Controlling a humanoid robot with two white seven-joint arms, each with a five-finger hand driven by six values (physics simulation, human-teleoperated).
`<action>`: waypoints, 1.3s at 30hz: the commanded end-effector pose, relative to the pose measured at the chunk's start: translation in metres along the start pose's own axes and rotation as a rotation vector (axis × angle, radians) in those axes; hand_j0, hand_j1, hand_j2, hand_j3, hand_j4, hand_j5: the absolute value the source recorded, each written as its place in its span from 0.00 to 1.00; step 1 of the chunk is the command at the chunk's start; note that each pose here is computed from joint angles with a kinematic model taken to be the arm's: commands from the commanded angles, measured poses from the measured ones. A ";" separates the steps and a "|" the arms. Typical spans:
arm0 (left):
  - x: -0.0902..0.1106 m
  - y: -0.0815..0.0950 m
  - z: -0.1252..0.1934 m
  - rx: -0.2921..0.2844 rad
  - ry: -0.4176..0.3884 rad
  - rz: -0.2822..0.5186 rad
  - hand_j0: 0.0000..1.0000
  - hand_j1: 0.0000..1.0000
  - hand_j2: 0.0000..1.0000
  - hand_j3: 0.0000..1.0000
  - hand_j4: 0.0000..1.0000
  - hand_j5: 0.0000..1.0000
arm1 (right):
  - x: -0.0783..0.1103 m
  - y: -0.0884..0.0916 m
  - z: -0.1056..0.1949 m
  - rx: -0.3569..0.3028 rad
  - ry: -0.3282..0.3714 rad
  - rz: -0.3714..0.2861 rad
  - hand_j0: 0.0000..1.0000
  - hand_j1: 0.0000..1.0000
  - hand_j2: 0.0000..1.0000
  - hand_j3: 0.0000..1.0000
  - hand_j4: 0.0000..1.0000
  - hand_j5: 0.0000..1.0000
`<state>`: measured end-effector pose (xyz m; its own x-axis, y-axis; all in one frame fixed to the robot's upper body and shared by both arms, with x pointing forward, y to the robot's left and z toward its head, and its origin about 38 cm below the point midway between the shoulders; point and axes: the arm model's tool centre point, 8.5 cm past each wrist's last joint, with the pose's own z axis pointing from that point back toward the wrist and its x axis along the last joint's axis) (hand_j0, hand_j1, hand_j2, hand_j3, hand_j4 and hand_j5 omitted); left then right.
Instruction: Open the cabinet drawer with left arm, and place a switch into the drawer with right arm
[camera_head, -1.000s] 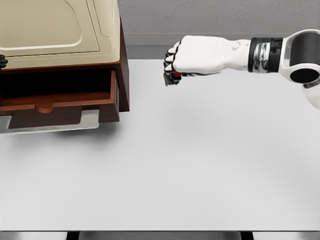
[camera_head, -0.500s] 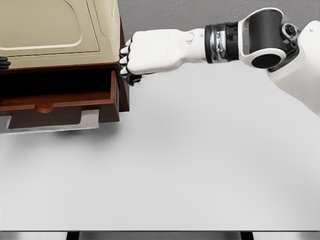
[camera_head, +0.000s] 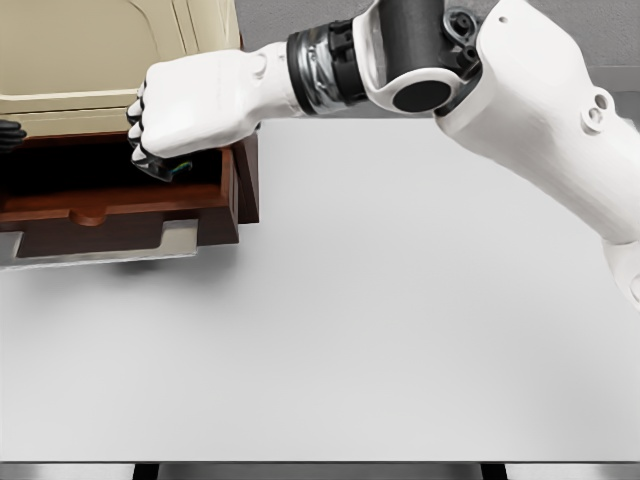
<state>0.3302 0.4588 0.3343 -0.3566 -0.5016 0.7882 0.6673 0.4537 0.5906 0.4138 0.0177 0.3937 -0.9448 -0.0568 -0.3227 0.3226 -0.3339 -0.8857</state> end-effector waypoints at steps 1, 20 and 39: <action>-0.001 -0.001 0.000 0.001 -0.008 0.004 1.00 1.00 1.00 1.00 1.00 1.00 | -0.005 0.006 -0.014 0.009 -0.004 -0.039 0.45 0.45 0.45 0.45 0.45 0.45; -0.001 -0.001 0.000 0.001 -0.009 0.005 1.00 1.00 1.00 1.00 1.00 1.00 | -0.025 0.005 -0.043 0.053 0.020 -0.077 0.46 0.46 0.46 0.46 0.46 0.46; 0.001 -0.005 -0.005 -0.010 -0.031 0.003 1.00 1.00 1.00 1.00 1.00 1.00 | -0.028 0.002 -0.055 0.087 0.041 -0.033 1.00 1.00 1.00 1.00 1.00 1.00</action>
<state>0.3297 0.4531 0.3301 -0.3716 -0.4844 0.7920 0.6764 0.4430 0.5884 0.4446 0.0693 0.3824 -0.9507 -0.0057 -0.3099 0.2836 -0.4194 -0.8624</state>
